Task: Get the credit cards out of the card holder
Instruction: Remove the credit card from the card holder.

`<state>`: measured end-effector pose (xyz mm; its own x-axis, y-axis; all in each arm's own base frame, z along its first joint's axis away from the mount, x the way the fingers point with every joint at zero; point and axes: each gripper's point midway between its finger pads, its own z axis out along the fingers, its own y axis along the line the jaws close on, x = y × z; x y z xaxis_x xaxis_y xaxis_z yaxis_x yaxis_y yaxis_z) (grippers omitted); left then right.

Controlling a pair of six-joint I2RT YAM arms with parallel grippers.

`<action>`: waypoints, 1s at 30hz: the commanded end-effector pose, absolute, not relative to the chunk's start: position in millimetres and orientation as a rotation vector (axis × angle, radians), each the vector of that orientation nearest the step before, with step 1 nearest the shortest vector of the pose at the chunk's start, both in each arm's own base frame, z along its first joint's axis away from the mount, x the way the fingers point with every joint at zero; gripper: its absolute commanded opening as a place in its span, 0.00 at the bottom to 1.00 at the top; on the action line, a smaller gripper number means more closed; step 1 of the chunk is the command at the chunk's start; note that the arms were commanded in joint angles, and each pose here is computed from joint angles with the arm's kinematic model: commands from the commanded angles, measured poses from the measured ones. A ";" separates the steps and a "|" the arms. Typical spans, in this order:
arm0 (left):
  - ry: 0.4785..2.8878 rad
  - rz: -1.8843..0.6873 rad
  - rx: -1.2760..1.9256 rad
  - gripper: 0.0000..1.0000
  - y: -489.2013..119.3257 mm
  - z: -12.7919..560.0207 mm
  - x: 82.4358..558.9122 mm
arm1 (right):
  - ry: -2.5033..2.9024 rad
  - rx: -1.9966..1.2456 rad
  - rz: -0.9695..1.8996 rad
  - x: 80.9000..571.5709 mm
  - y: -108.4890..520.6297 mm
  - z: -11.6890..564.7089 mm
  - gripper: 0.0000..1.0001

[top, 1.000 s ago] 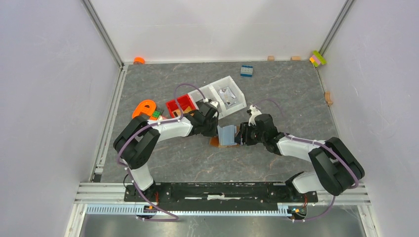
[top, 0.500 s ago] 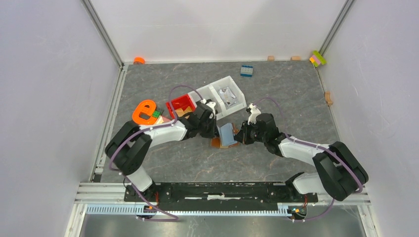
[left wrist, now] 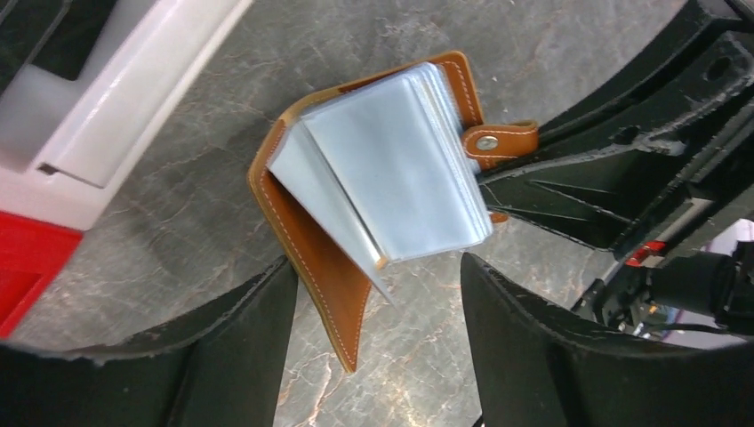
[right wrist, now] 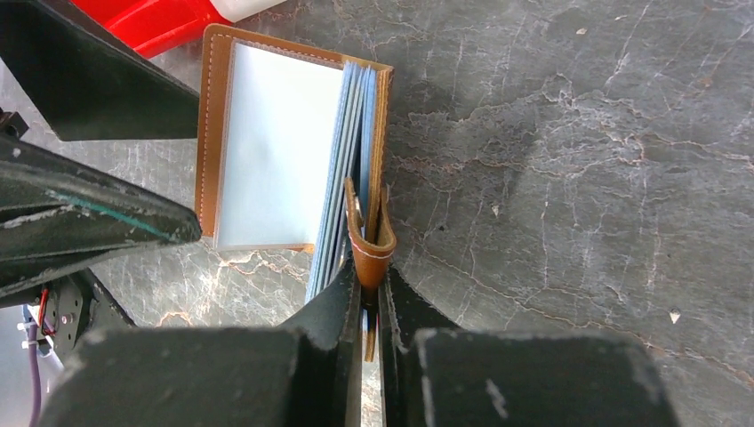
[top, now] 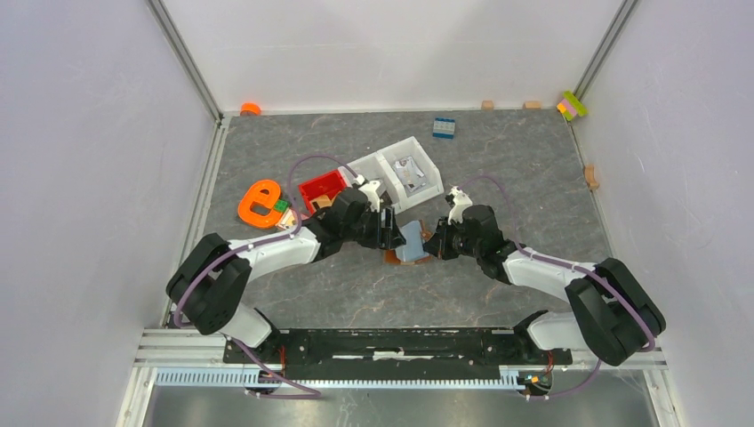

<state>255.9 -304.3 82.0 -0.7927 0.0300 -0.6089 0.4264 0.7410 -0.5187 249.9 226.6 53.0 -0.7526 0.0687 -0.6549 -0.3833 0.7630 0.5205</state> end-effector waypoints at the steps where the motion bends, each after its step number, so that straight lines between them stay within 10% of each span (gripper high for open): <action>1: 2.321 -1.021 0.403 0.75 -324.0 87.9 254.0 | 2.218 -0.243 0.879 254.8 228.7 64.8 0.01; 30: 2.426 -1.021 0.416 0.94 -333.6 59.4 255.9 | 2.231 -0.317 0.984 241.8 250.0 61.8 0.00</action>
